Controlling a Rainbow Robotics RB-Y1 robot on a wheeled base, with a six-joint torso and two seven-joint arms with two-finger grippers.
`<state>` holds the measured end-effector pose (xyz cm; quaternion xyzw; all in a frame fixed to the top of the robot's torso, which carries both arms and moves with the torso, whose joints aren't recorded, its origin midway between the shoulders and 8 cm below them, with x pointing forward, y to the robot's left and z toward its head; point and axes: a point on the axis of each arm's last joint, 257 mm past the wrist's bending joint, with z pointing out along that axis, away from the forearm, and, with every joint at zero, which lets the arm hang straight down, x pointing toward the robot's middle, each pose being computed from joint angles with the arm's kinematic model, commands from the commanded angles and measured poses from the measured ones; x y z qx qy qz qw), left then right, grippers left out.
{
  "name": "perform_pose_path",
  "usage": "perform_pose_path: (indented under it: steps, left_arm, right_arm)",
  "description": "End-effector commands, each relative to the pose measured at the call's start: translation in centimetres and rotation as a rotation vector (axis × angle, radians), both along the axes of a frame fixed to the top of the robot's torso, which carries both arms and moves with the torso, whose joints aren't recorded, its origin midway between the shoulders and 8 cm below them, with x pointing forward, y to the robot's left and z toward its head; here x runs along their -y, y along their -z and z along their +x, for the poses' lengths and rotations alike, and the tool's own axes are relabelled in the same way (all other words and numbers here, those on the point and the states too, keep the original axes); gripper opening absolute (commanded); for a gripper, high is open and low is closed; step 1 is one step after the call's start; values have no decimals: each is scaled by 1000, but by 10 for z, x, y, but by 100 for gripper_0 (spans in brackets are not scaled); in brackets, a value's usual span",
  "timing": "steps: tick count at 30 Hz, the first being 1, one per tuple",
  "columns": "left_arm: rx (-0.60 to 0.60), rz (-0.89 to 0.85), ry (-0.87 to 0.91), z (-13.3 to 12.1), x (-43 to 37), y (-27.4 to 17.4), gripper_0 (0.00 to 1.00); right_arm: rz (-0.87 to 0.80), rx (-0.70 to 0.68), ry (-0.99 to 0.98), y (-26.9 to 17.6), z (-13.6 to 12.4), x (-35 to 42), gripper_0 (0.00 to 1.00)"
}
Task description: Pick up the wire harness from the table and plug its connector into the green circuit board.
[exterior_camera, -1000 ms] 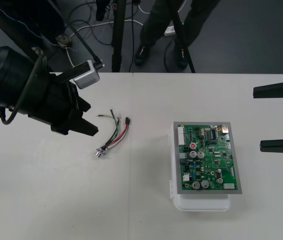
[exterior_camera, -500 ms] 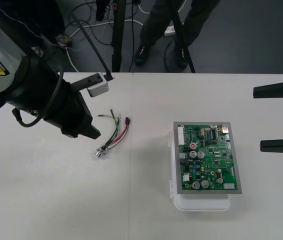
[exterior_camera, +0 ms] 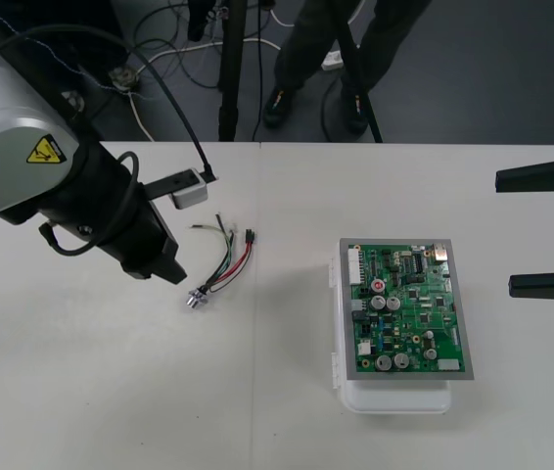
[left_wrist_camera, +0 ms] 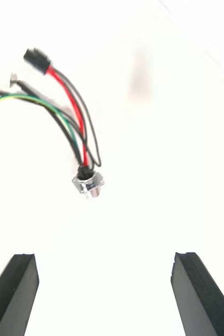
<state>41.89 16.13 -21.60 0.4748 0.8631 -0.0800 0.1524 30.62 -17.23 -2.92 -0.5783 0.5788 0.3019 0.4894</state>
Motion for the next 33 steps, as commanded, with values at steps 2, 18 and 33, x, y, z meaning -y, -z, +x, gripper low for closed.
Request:
perform_pose_path:
  steps: [2, 18, 33]
  left_arm:
    - [10, 107, 63, 3, 4, 2, 74]
    - [6, 57, -14, -1, 26, 60, 74]
    - [30, 10, -135, -3, 26, 96, 74]
  right_arm:
    - [-9, -6, 23, -15, 3, 4, 100]
    - [-9, -6, 23, -15, 3, 4, 100]
    - [-9, -6, 23, -15, 3, 4, 100]
